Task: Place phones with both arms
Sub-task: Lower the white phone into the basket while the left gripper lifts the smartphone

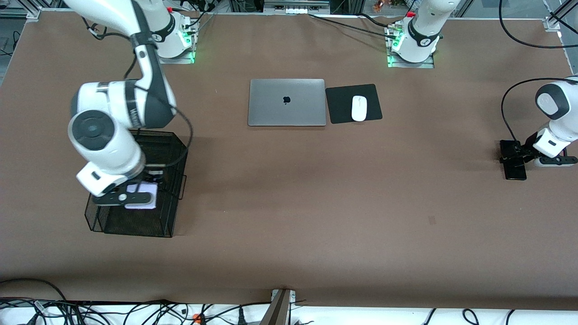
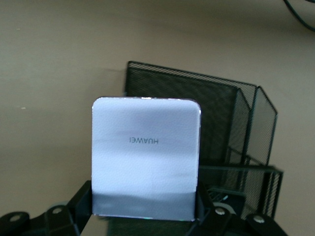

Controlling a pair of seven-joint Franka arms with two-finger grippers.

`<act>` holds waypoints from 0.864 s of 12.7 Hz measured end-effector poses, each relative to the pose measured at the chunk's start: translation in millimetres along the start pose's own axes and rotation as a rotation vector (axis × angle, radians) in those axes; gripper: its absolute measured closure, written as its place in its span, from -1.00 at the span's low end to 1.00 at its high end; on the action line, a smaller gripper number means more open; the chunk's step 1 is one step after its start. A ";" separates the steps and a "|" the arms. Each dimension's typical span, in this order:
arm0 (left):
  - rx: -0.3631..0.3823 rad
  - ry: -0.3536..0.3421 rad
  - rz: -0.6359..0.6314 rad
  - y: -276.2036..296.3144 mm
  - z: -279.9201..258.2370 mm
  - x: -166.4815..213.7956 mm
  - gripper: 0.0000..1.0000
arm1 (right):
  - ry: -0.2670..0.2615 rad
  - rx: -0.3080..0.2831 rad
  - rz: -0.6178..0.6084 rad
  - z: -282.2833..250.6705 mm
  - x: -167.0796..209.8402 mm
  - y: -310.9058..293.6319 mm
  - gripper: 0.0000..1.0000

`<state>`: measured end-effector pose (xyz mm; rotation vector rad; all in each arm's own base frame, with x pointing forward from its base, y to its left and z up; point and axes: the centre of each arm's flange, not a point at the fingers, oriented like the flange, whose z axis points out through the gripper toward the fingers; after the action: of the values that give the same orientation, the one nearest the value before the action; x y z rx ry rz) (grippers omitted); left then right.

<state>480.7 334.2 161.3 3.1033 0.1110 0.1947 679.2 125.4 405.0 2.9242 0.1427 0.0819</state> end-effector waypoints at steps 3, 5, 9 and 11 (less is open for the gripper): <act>0.002 0.005 -0.009 -2.0 -0.5 1.0 -0.81 | 0.064 0.048 -0.006 32.5 13.6 66.3 -0.68; 0.005 0.008 -0.025 -3.3 -2.2 2.0 -0.60 | 0.092 0.069 0.013 64.5 20.7 91.2 -0.68; 0.005 0.000 -0.048 0.3 -3.5 7.5 -0.59 | 0.069 0.117 0.077 125.3 22.7 100.7 -0.68; -0.001 -0.068 -0.038 14.8 -6.9 25.0 -0.59 | 0.066 0.146 0.105 140.3 23.3 96.0 -0.68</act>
<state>505.6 321.4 171.7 3.0995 0.1685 0.0875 720.2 5.1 289.6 3.0749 0.0053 0.1919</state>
